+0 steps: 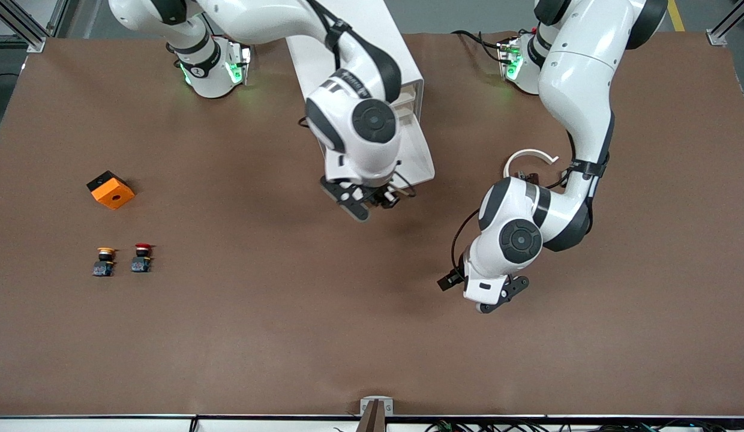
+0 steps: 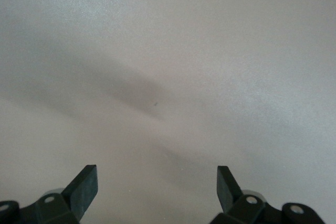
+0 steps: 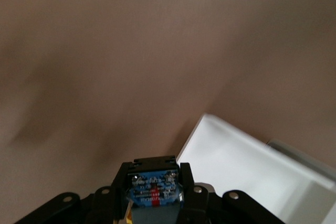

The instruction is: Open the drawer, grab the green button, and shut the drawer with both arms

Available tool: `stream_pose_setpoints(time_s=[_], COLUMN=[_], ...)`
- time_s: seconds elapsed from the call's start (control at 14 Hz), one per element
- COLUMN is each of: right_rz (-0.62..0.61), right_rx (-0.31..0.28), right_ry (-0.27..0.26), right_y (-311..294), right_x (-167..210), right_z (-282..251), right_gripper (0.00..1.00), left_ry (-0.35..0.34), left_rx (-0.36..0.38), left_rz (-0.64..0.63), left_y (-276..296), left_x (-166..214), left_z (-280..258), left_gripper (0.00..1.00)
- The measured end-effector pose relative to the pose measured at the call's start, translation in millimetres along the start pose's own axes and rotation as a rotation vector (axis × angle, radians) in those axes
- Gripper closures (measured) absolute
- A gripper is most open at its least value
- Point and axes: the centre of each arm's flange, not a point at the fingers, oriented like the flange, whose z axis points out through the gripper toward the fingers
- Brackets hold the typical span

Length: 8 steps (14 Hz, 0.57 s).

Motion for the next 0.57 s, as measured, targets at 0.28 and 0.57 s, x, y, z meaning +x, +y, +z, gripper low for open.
stream_pose_setpoints(time_s=[0.28,0.57], right_rz=[-0.083,-0.184], right_rx=[0.011,-0.004], right_ry=[-0.014,-0.028], right_y=[40.2,75.6], right_x=[102.0,186.3], right_z=[-55.0,-53.4], right_gripper=[0.59,0.59], left_ry=[-0.003,-0.014], left_rx=[0.005,0.022], left_rz=[0.009,0.072], left_y=[2.1,23.9], left_x=[-5.1,-45.5], left_z=[3.0,15.5], left_gripper=[0.0,0.0])
